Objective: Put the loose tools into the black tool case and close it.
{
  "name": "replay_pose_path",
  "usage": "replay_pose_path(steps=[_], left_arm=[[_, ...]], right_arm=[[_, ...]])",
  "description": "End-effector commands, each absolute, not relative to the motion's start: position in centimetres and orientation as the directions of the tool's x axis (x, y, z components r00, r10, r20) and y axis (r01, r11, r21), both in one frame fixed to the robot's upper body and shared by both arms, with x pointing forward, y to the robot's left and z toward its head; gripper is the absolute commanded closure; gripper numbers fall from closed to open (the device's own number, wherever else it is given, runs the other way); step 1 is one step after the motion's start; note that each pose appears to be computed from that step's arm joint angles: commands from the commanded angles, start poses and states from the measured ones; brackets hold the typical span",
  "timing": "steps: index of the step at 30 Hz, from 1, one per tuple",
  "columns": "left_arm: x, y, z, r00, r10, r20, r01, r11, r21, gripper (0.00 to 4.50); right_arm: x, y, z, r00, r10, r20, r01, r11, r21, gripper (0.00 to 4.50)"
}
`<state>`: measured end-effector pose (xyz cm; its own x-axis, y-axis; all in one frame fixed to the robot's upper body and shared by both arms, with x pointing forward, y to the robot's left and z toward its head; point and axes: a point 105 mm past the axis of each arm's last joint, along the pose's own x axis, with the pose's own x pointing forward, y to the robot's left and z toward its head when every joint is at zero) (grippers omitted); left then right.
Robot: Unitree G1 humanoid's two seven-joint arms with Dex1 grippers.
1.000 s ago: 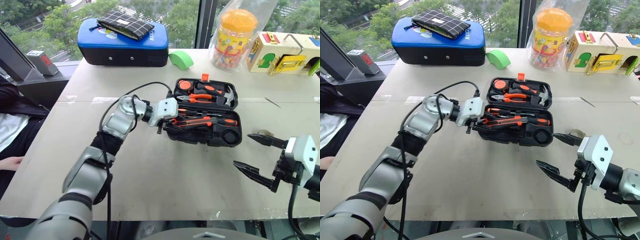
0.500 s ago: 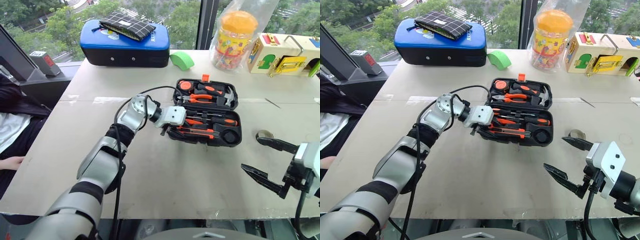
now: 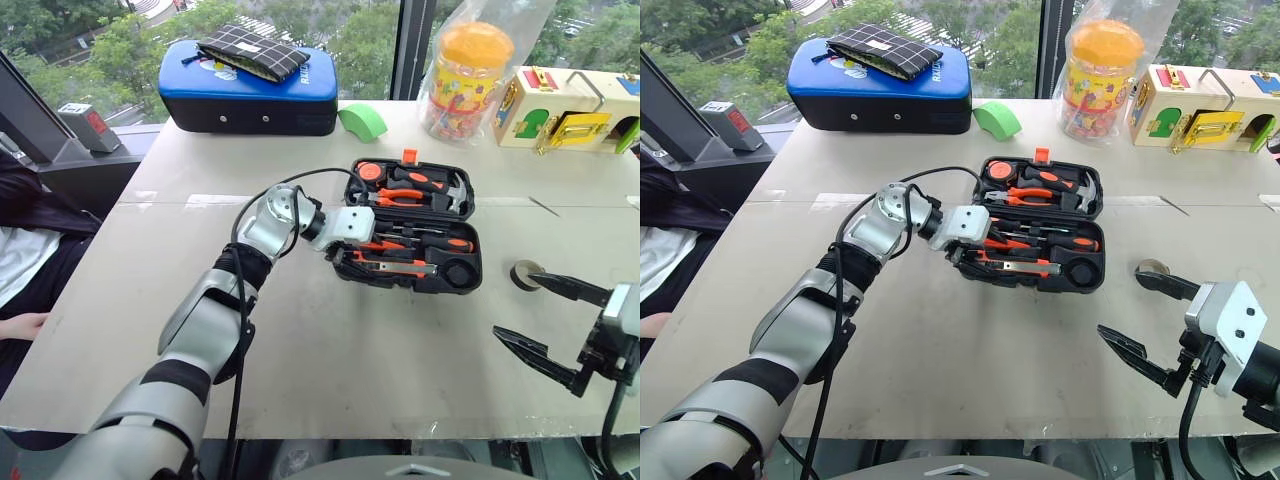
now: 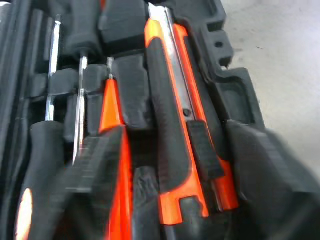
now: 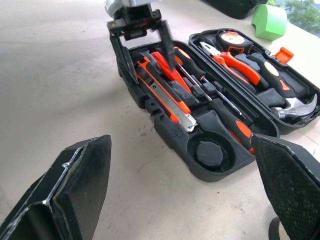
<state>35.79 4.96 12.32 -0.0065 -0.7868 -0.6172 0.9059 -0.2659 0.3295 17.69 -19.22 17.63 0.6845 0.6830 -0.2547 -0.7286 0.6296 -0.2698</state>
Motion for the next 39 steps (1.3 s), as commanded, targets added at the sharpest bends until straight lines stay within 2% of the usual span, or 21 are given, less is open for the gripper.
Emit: replay_pose_path(steps=[1,4,5,7,10,13,14,16,18,23,29,33,35,39], left_arm=[[35.4,4.5,14.8,-0.036,-0.854,-0.519,0.917,-0.234,0.322,0.24],[35.5,4.8,16.1,-0.028,-0.897,-0.441,0.955,-0.154,0.252,0.24],[35.6,4.8,16.1,-0.012,-0.908,-0.42,0.965,-0.121,0.235,0.8],[35.5,4.6,15.8,0.002,-0.918,-0.396,0.976,-0.084,0.199,1.44],[35.1,4.6,14.8,0.026,-0.917,-0.398,0.984,-0.048,0.174,2.76],[34.8,4.9,13.2,0.052,-0.899,-0.435,0.987,-0.02,0.159,4.31],[35.0,5.0,12.4,0.08,-0.883,-0.463,0.987,0.004,0.162,4.46],[35.7,5.1,10.7,0.152,-0.851,-0.504,0.986,0.095,0.138,4.46],[35.8,4.9,9.5,0.176,-0.827,-0.534,0.984,0.127,0.129,4.46],[34.7,3.8,7.3,0.151,-0.803,-0.576,0.987,0.088,0.137,4.46],[34.4,2.1,7.7,0.162,-0.836,-0.524,0.978,0.067,0.197,4.46],[34.3,0.5,10.6,0.189,-0.917,-0.351,0.965,0.107,0.238,4.46],[34.4,0.3,13.0,0.207,-0.951,-0.231,0.96,0.152,0.234,4.46],[33.9,1.0,17.1,0.216,-0.975,-0.044,0.968,0.207,0.144,4.46]], right_arm=[[17.7,-19.4,18.4,0.692,0.681,-0.242,-0.72,0.623,-0.305,0.0],[17.7,-19.3,18.3,0.692,0.68,-0.241,-0.719,0.625,-0.303,0.0],[17.7,-19.3,18.3,0.693,0.681,-0.239,-0.719,0.626,-0.302,0.0],[17.8,-19.2,18.3,0.692,0.682,-0.236,-0.719,0.626,-0.302,0.0],[17.8,-19.1,18.4,0.692,0.683,-0.234,-0.719,0.625,-0.303,0.0],[17.7,-19.3,18.4,0.693,0.68,-0.241,-0.719,0.625,-0.304,0.0],[17.7,-19.4,18.4,0.695,0.677,-0.243,-0.717,0.626,-0.306,0.0],[17.7,-19.3,18.4,0.697,0.674,-0.245,-0.715,0.628,-0.307,0.0],[17.6,-19.2,18.4,0.698,0.673,-0.245,-0.714,0.629,-0.307,0.0],[16.9,-18.6,18.5,0.7,0.669,-0.251,-0.713,0.635,-0.298,0.0],[16.6,-19.0,18.3,0.724,0.639,-0.26,-0.69,0.661,-0.295,0.0],[16.8,-20.0,18.4,0.76,0.603,-0.243,-0.65,0.701,-0.294,0.0],[17.2,-20.8,18.5,0.795,0.565,-0.219,-0.606,0.74,-0.292,0.0],[19.0,-22.0,18.1,0.858,0.463,-0.222,-0.511,0.81,-0.288,0.0]])
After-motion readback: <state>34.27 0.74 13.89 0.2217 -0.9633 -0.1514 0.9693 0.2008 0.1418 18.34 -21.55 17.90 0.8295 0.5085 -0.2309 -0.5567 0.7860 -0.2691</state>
